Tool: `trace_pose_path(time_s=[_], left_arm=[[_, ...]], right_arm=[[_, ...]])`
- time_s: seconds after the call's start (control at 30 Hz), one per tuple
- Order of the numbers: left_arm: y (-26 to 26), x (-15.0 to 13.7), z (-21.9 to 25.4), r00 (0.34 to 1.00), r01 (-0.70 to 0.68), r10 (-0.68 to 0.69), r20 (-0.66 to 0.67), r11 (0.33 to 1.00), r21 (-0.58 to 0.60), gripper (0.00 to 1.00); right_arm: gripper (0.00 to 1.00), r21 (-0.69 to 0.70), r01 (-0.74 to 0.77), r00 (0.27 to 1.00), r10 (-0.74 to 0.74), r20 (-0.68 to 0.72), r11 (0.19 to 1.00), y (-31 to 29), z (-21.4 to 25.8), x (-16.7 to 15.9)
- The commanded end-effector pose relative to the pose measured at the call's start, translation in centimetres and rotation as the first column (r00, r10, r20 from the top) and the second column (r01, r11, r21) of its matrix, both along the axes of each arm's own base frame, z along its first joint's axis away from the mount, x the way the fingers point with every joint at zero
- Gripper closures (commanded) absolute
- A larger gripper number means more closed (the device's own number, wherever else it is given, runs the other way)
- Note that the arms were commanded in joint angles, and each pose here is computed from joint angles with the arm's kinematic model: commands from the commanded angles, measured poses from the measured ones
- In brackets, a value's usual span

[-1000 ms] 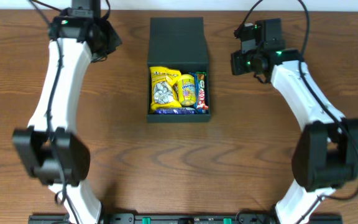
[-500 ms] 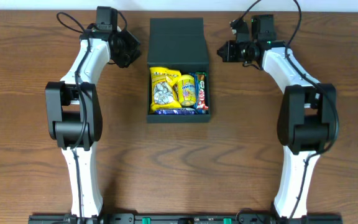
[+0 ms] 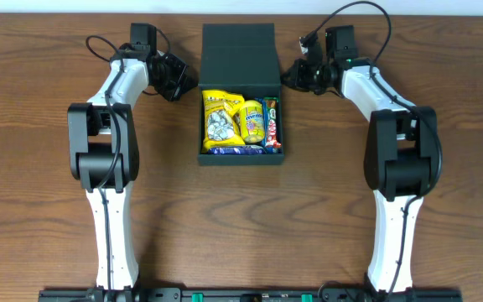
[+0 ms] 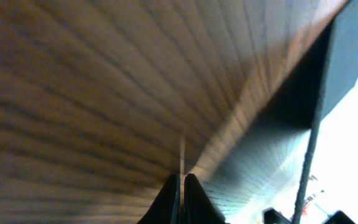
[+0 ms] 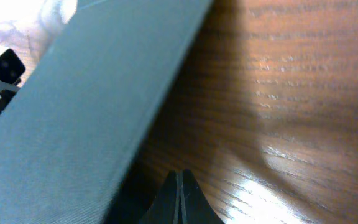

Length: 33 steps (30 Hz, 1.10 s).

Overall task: Pack container
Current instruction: 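Lift the box lid with both grippers and swing it closed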

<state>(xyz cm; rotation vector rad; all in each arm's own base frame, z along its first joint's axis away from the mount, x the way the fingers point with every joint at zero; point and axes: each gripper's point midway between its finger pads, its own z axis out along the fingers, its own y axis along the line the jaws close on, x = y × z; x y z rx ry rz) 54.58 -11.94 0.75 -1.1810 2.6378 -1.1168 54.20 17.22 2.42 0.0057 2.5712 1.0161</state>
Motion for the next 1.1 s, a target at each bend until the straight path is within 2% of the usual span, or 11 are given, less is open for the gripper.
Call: trace_pose_path(time_s=[0.0, 0.2, 0.4, 0.53, 0.67, 0.8, 0.9, 1.07], left_arm=[[-0.3, 0.4, 0.7, 1.000, -0.009, 0.009, 0.010, 0.999, -0.037, 0.94], [-1.6, 2.0, 2.5, 0.992, 0.035, -0.023, 0.120, 0.994, -0.101, 0.94], [-2.4, 3.1, 4.4, 0.972, 0.099, -0.062, 0.228, 0.983, -0.154, 0.94], [-2.8, 4.1, 6.9, 0.939, 0.164, -0.101, 0.330, 0.972, -0.171, 0.94], [-2.7, 5.4, 11.0, 0.876, 0.242, -0.149, 0.458, 0.958, -0.152, 0.94], [-2.7, 5.8, 14.9, 0.804, 0.314, -0.212, 0.556, 0.945, -0.095, 0.94], [-2.7, 5.1, 17.7, 0.737, 0.374, -0.296, 0.608, 0.927, -0.003, 0.94], [-2.7, 2.2, 22.0, 0.621, 0.466, -0.451, 0.641, 0.870, 0.161, 0.94]], right_arm=[[0.99, 0.044, -0.010, 0.999, 0.011, -0.043, 0.999, 1.4, -1.0, -0.3], [0.99, 0.149, -0.093, 0.993, 0.082, 0.079, 0.985, 3.3, 1.6, 0.7], [0.99, 0.273, -0.266, 0.947, 0.199, 0.250, 0.924, 5.0, 5.4, 0.5], [0.98, 0.256, -0.292, 0.926, 0.206, 0.316, 0.921, 4.4, 7.2, 0.9], [0.98, 0.221, -0.319, 0.892, 0.213, 0.400, 0.922, 3.8, 10.4, 1.1], [0.99, 0.154, -0.370, 0.835, 0.254, 0.489, 0.916, 3.8, 13.9, 0.2], [0.99, 0.097, -0.406, 0.786, 0.293, 0.544, 0.909, 3.7, 16.5, -0.9], [0.99, -0.042, -0.443, 0.716, 0.382, 0.584, 0.895, 3.0, 19.9, -3.8]])
